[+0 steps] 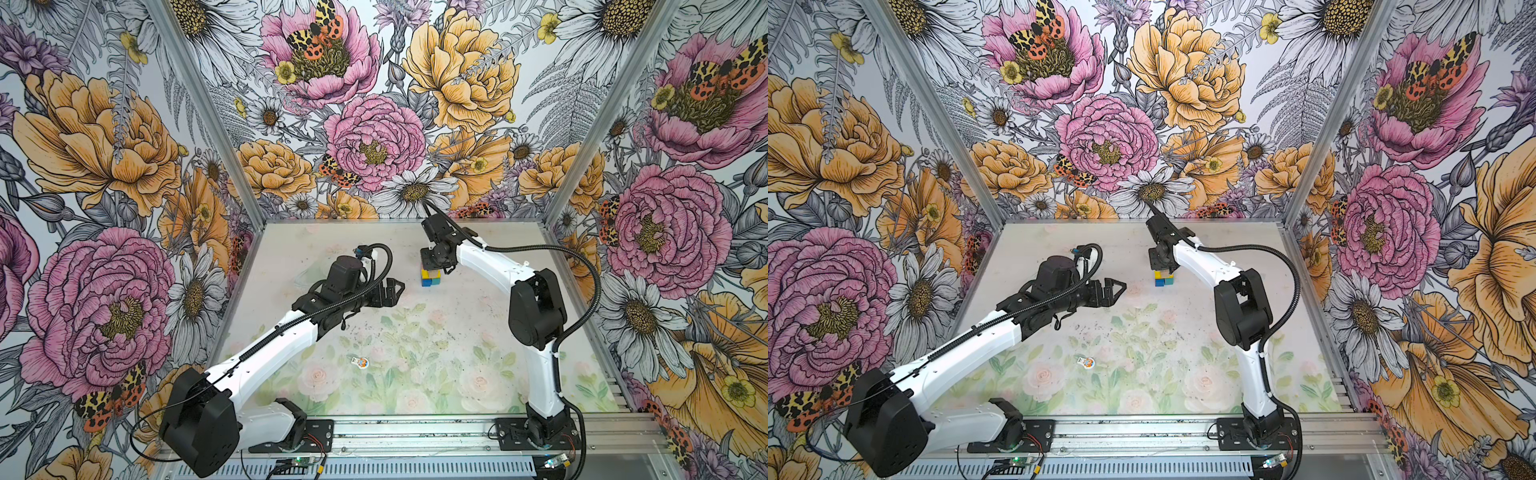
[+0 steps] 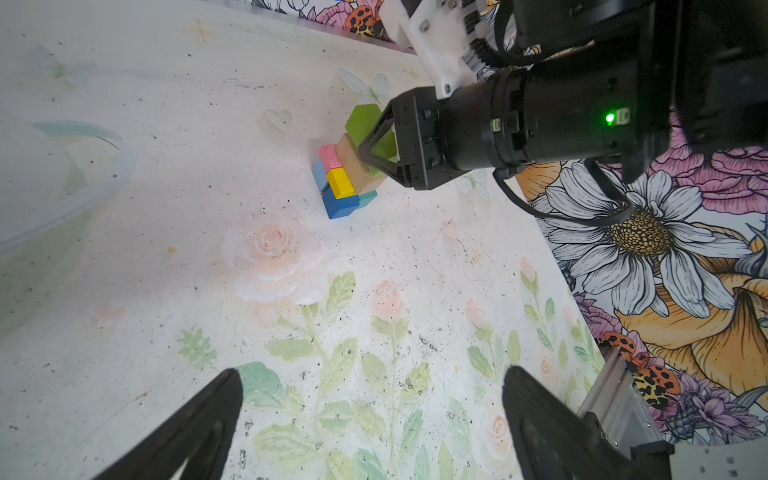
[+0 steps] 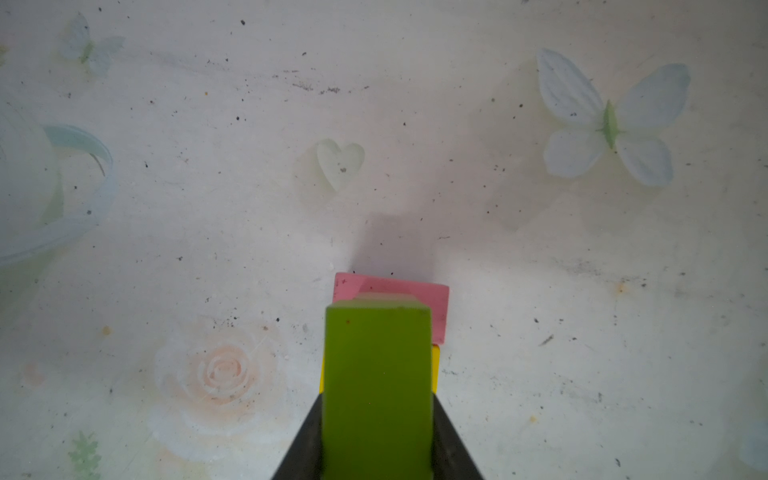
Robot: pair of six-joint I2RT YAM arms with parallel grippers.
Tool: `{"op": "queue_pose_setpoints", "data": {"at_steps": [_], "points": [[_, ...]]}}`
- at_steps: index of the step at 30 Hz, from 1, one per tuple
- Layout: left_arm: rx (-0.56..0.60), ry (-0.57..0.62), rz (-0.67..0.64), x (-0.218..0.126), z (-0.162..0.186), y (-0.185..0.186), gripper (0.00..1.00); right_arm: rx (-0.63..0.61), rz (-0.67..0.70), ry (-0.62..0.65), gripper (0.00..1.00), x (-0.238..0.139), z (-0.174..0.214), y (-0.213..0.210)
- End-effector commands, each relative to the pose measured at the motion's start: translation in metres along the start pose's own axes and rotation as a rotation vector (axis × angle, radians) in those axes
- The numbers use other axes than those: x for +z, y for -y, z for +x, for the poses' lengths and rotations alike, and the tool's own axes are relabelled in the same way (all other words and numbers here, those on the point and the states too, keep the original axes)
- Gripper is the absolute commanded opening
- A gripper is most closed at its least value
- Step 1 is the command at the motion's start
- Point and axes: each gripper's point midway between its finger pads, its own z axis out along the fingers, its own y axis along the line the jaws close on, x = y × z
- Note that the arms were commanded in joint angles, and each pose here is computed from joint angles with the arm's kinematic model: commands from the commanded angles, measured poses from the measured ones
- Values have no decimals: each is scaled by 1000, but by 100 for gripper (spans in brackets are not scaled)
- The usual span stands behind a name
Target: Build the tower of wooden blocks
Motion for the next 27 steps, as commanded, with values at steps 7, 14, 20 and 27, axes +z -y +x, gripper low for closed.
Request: {"op": "queue_pose_setpoints", "data": {"at_steps": [7, 14, 20, 27], "points": [[7, 40, 33, -3, -17, 9, 99, -9, 2, -5, 31, 8, -3, 1], [8, 39, 32, -3, -17, 9, 99, -7, 7, -4, 33, 9, -4, 2], [8, 37, 32, -3, -17, 9, 99, -8, 9, -5, 36, 10, -4, 2], [9, 36, 30, -3, -17, 9, 99, -5, 7, -2, 38, 10, -5, 3]]}}
